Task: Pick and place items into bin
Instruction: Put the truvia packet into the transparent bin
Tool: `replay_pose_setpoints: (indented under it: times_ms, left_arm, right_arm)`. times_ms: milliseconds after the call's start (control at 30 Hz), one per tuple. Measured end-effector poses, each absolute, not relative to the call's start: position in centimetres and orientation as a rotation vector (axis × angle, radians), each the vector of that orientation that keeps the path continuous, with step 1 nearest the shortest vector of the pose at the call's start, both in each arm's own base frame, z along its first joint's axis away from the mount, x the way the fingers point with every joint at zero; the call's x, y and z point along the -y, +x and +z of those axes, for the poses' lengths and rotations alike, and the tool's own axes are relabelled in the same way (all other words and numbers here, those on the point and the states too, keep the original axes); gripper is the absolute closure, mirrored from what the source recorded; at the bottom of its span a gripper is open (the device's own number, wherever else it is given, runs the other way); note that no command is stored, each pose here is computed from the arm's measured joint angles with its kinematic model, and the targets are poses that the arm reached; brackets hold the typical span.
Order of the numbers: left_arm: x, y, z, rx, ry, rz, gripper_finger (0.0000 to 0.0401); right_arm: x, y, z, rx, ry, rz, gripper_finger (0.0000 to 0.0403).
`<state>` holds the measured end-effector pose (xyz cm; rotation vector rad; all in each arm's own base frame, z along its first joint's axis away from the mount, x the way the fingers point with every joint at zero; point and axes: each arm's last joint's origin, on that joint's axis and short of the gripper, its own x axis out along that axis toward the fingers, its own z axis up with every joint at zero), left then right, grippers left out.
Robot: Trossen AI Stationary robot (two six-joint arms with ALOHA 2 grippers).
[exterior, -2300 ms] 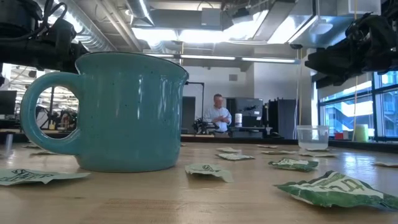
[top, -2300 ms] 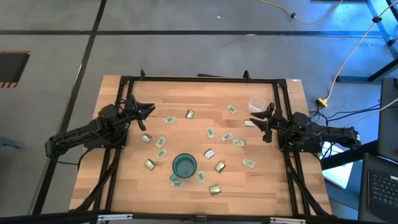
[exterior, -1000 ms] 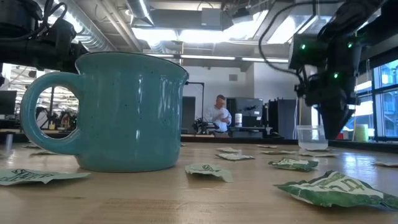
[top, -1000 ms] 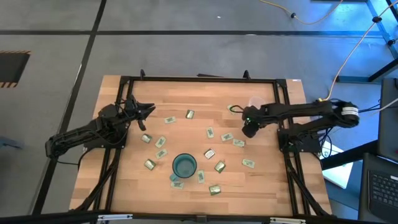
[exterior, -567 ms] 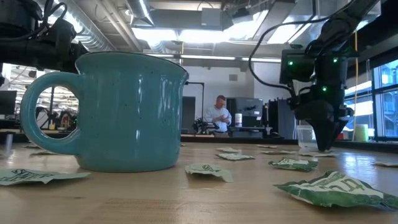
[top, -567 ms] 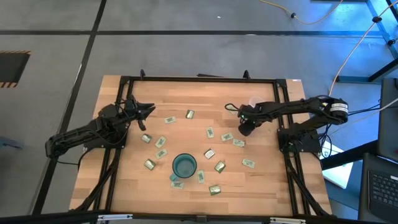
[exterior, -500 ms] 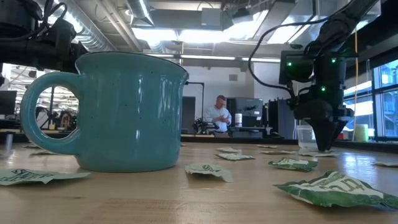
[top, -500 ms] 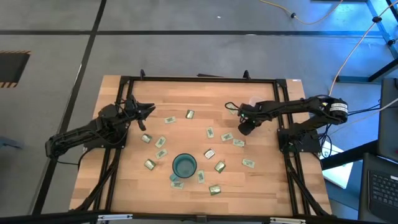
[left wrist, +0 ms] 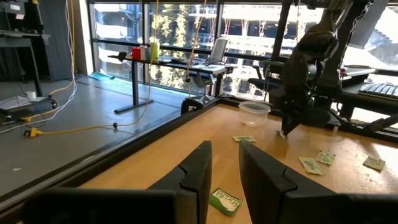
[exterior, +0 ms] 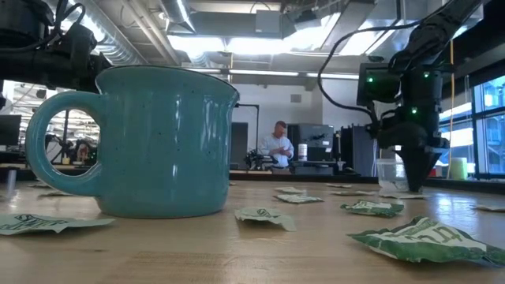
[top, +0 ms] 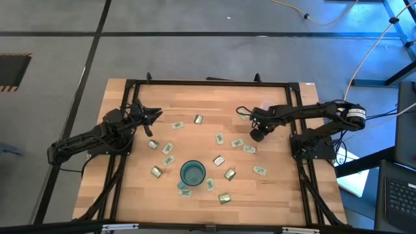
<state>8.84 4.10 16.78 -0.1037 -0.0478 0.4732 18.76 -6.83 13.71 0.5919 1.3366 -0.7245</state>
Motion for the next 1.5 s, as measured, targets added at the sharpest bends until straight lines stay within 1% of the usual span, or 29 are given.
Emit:
replay_pose_setpoints:
  times_ms: [167,333,467,633,767,867,1167,1333,1500]
  left_arm:
    - [-4.1,8.8,16.8,0.048,-0.104,0.474,0.0326]
    - [-4.1,8.8,16.8,0.048,-0.104,0.474,0.0326]
    - [-4.1,8.8,16.8,0.048,-0.104,0.474,0.0326]
    - [-4.1,8.8,16.8,0.048,-0.104,0.474,0.0326]
    - [-4.1,8.8,16.8,0.048,-0.104,0.474,0.0326]
    - [-4.1,8.8,16.8,0.048,-0.104,0.474,0.0326]
    - [-4.1,8.8,16.8,0.048,-0.104,0.474,0.0326]
    - [-4.1,8.8,16.8,0.048,-0.104,0.474,0.0326]
    - [-4.1,8.8,16.8,0.048,-0.104,0.474,0.0326]
  right_arm:
    - [6.7,18.5,15.4,-1.272,0.599,-0.699,0.0395]
    - [6.9,18.9,18.8,-1.199,0.559,-0.678,0.0387]
    - [7.6,19.3,21.9,-1.155,0.465,-0.777,0.0386]
    - [9.0,18.8,23.9,-1.181,0.472,-0.874,0.0385]
    - [10.4,18.0,23.8,-1.184,0.517,-0.942,0.0385]
    - [11.4,17.6,23.3,-1.227,0.539,-0.978,0.0385]
    - [13.8,18.1,20.5,-1.377,0.551,-0.997,0.0385]
    - [14.3,18.6,19.0,-1.451,0.533,-0.97,0.0385]
    - [14.5,18.9,18.4,-1.474,0.525,-0.958,0.0385]
